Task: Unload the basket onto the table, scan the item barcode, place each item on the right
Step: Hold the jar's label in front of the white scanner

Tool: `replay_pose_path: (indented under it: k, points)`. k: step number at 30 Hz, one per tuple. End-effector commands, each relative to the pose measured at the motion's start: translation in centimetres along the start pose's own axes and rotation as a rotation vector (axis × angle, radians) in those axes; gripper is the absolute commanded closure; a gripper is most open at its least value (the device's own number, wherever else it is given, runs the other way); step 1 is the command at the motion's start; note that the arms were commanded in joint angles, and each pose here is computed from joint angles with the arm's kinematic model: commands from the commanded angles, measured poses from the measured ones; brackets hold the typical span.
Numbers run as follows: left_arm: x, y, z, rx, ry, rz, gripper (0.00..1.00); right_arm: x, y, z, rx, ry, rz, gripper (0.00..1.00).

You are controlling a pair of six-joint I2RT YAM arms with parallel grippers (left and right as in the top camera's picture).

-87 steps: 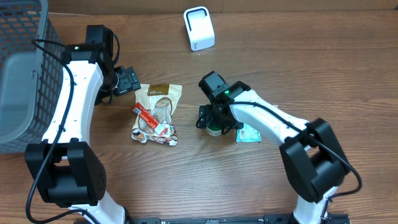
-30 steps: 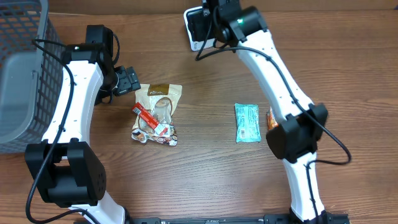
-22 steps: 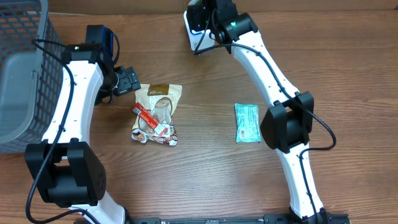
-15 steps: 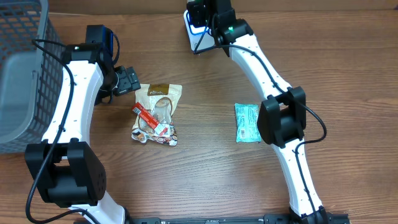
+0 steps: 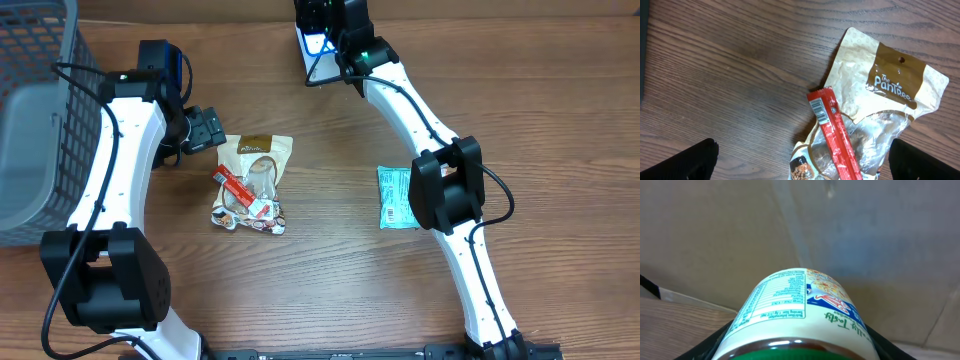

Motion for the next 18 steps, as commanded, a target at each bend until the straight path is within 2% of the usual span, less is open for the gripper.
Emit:
replay_pose_path:
  k: [1,8,18]
  points:
    - [0.5,-0.2,0.6,-0.010,-0.025,-0.013,0.00,1.2,0.1,0.4,-0.005,-0.036,-0.077,0.91]
    - [0.5,-0.2,0.6,-0.010,-0.024,-0.013,0.00,-1.6,-0.9,-0.4,-0.051,0.000,-0.077,0.91]
    - [0.5,-0.2,0.6,-0.010,-0.025,-0.013,0.00,-1.6,-0.9,-0.5,-0.049,-0.013,-0.078,0.91]
Point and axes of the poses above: each gripper's point midway between its finger pads, its own z axis back along the fingers, its own y axis along the line the jaws close on, x = y × z, the point moved 2 cm from there along z, back along the fingers, and after that the axes turned 10 degrees about z, right-handed, at the moved point
